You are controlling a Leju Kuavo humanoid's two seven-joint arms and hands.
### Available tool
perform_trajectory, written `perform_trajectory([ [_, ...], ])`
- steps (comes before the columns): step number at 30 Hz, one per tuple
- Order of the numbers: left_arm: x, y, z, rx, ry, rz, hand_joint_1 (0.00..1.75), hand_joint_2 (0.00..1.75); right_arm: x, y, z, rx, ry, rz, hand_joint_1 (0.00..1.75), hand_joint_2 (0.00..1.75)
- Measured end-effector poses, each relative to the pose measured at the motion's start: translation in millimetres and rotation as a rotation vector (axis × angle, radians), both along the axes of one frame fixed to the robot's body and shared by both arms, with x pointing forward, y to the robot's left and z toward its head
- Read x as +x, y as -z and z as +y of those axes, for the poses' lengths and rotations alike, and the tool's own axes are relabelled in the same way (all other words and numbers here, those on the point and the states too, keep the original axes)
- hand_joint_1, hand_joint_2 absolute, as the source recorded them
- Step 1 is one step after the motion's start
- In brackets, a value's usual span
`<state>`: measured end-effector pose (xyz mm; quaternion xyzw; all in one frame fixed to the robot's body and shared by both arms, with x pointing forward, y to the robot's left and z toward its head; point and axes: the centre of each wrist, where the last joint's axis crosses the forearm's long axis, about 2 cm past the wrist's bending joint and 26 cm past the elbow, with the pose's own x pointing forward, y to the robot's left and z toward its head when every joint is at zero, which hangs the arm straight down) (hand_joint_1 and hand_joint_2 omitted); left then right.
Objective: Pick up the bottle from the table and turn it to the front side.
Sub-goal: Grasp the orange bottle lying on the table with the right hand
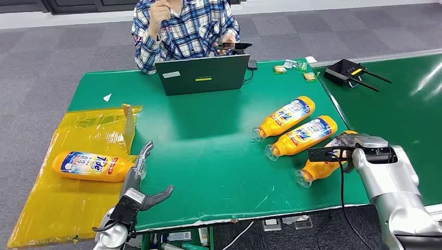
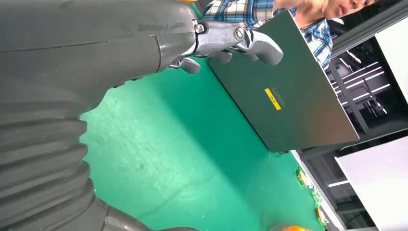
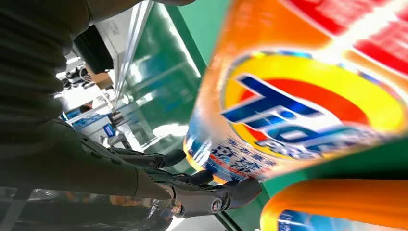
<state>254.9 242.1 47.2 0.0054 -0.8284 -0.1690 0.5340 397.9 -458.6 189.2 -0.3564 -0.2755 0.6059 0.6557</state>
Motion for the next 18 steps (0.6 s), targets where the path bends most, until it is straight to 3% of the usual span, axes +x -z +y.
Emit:
perform_trajectory([
  [18,1.9,-0.5,0.2,-0.019,-0.008,0.002,0.0,1.75,-4.0,3.4,-0.8,0.032,-0.017,-0.01,0.0,1.75],
])
